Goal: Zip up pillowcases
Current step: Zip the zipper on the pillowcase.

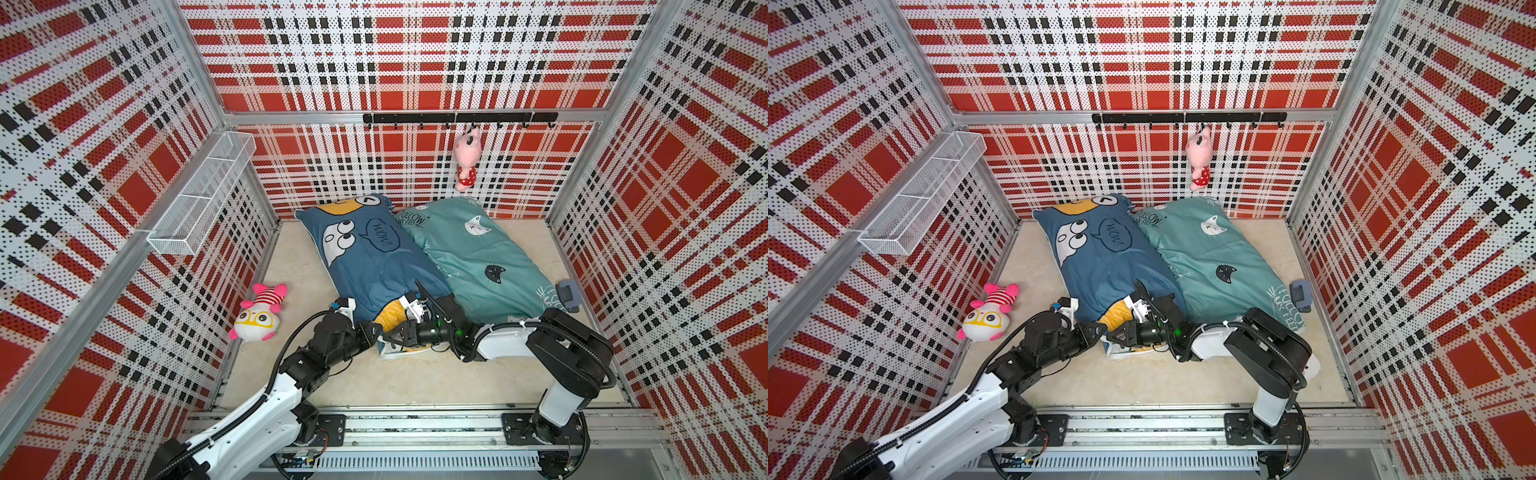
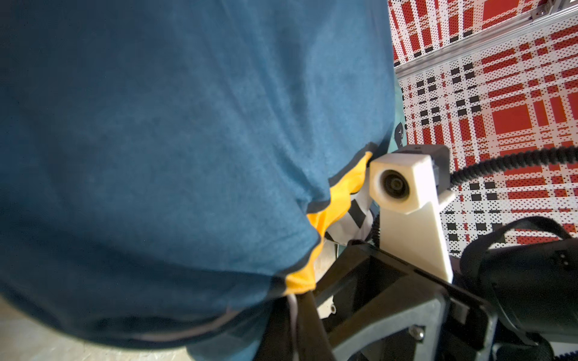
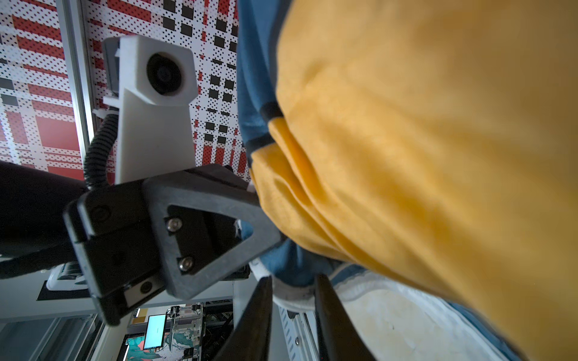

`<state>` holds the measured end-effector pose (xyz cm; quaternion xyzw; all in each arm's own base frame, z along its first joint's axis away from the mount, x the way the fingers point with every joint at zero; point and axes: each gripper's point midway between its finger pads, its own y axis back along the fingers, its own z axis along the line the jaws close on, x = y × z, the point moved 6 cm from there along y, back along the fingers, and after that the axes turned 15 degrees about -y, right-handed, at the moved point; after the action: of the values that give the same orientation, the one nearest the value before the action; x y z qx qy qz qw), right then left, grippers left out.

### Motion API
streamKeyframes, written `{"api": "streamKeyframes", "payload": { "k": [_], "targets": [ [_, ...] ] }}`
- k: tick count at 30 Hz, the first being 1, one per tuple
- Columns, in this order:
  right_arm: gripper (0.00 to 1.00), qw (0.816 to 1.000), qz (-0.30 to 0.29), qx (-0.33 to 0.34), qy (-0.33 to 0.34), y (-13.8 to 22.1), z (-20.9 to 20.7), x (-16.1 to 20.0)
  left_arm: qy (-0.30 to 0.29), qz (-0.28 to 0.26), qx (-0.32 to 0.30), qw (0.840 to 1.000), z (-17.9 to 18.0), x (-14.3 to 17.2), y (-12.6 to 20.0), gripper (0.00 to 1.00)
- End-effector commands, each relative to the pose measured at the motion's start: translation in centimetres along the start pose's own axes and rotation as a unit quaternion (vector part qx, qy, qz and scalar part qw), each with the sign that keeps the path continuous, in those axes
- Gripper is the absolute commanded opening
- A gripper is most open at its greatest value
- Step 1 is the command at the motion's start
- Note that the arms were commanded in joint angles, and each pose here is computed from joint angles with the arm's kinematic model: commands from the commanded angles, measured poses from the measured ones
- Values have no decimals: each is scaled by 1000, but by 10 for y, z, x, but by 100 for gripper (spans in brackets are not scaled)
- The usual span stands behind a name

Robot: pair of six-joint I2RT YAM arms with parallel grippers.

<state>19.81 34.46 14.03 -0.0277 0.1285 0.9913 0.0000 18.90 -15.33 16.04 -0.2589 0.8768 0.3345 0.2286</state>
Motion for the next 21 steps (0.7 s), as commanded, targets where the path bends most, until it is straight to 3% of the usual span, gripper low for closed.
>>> {"api": "streamKeyframes", "payload": {
  "k": [1,16,21],
  "targets": [
    [27,1000,-4,-20,5,-5,6,-2,-23,-32,58,998,-31,-20,3,0],
    [24,1000,-10,0,0,1,-4,2,-18,-40,49,998,-25,-23,7,0],
    [18,1000,-12,4,-2,2,-6,3,-16,-41,47,998,-24,-23,8,0]
  ]
}}
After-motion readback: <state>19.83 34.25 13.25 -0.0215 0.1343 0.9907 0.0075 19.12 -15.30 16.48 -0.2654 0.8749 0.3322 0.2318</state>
